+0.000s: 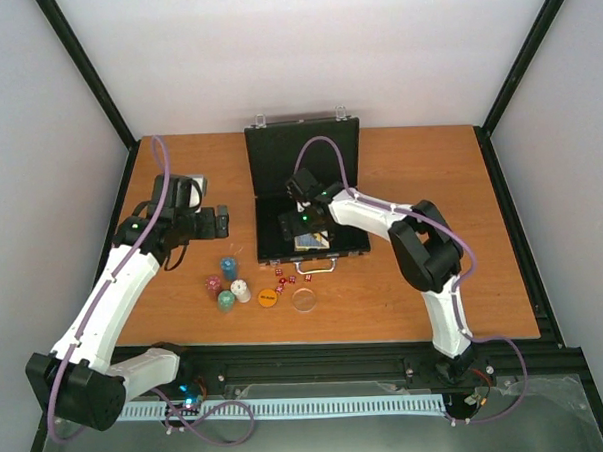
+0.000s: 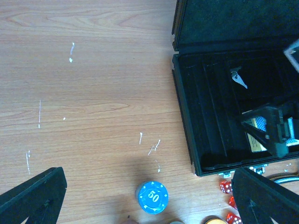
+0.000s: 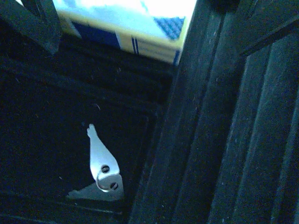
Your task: Pack up texas hold em set
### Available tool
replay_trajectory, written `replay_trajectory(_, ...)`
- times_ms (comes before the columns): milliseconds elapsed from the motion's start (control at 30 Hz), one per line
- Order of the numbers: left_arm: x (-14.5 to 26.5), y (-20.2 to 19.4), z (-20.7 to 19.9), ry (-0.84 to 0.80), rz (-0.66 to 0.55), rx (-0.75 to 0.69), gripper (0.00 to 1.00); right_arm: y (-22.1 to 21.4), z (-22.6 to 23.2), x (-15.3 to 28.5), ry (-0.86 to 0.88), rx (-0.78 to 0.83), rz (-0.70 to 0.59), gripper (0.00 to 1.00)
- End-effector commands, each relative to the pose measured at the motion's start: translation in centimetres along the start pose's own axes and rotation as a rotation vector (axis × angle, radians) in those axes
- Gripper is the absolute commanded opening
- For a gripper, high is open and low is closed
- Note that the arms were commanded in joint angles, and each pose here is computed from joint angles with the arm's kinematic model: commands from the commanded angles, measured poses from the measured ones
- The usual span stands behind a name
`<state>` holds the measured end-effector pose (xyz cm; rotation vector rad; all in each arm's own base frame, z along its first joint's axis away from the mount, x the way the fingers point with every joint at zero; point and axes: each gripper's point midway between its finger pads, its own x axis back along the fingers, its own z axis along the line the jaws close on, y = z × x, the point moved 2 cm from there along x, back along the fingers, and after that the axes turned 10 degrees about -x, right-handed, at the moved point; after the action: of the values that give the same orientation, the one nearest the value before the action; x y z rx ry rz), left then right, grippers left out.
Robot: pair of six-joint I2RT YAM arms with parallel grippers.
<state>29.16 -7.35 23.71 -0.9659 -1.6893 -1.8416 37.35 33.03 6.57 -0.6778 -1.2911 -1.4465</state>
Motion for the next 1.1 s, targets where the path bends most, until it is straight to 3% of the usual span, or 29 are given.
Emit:
replay_trajectory(0, -0.2, 0.0, -0.1, -0.002, -0.005, -0.013, 1.0, -0.2, 0.1, 3.5, 0.019, -0.05, -0.041, 0.99)
replay_trajectory(267, -0.6, -0.3, 0.1, 0.012, 0.008, -0.021, 1.0, 1.6, 0.9, 5.7, 0.036, 0.047, -0.124, 0.99)
replay_trajectory(533, -1.1, -0.2, -0.1, 0.0, 0.015, -0.013, 1.0, -0.4, -2.2, 5.2, -0.148, 0.073, -0.028, 0.98)
replay_trajectory(900, -2.2, -0.2, -0.2, -0.001, 0.036, -0.006, 1.0, -2.3, -3.7, 2.0, -0.227, 0.164, 0.058, 0.98)
replay_trajectory(1067, -2.9, -0.1, -0.4, -0.004, 0.052, -0.007, 1.0, -2.8, -5.2, 1.1, -0.341, 0.2, 0.08, 0.97)
